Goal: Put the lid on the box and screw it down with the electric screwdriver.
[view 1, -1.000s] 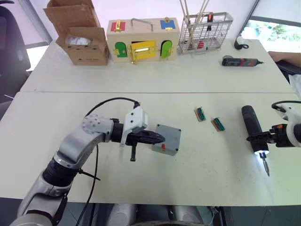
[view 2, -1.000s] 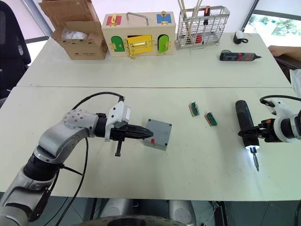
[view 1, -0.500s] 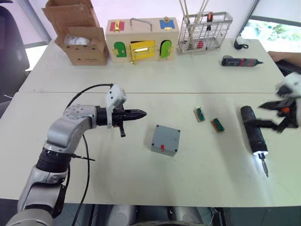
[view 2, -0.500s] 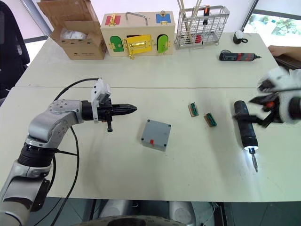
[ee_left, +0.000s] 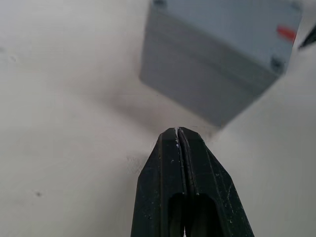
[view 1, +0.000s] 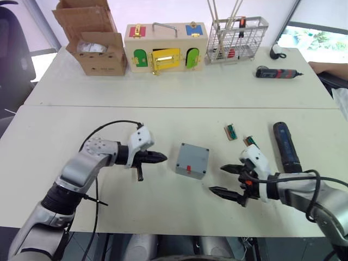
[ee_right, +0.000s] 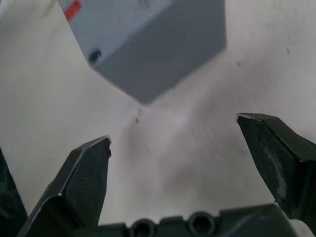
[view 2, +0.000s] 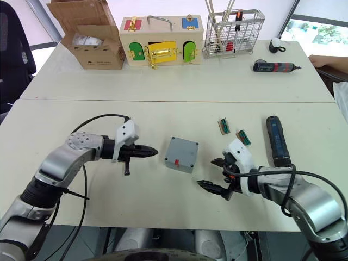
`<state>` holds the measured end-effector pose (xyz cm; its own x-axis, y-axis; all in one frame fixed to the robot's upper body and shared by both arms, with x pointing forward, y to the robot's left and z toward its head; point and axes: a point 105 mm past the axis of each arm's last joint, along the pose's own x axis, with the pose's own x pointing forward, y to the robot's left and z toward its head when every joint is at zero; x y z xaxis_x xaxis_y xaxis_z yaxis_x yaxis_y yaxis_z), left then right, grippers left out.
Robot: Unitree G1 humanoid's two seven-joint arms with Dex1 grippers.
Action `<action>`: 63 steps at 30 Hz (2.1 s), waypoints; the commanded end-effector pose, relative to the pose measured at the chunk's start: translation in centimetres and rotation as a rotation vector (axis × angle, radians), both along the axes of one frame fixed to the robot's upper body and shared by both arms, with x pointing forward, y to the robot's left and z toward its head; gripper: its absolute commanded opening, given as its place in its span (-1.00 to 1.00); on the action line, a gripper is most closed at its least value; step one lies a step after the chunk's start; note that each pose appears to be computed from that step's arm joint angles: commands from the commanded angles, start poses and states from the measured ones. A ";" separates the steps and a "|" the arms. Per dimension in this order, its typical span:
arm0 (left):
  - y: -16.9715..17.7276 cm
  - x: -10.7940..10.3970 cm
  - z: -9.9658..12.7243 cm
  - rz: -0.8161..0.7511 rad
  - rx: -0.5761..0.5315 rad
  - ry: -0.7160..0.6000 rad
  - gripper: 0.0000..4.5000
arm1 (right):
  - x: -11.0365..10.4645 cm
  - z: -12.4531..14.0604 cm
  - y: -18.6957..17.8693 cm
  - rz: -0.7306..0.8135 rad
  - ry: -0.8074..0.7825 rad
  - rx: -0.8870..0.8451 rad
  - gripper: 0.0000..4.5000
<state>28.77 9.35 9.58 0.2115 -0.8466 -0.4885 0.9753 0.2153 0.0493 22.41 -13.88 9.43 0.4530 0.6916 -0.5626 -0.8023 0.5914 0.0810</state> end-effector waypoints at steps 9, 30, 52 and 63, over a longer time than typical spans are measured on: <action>-4.2 1.2 1.0 -0.134 -0.101 -0.049 -1.00 | -1.0 0.5 3.4 0.084 0.042 0.096 1.00; -0.4 -1.2 0.2 -0.062 -0.052 -0.043 -1.00 | 2.6 2.2 -1.0 0.090 -0.151 -0.137 1.00; -2.9 0.6 -1.2 0.027 -0.047 -0.164 -1.00 | 0.5 1.2 2.8 0.259 -0.097 -0.007 1.00; -1.8 0.4 -1.3 0.000 -0.031 -0.125 -1.00 | 0.9 2.4 0.4 0.201 -0.124 -0.088 1.00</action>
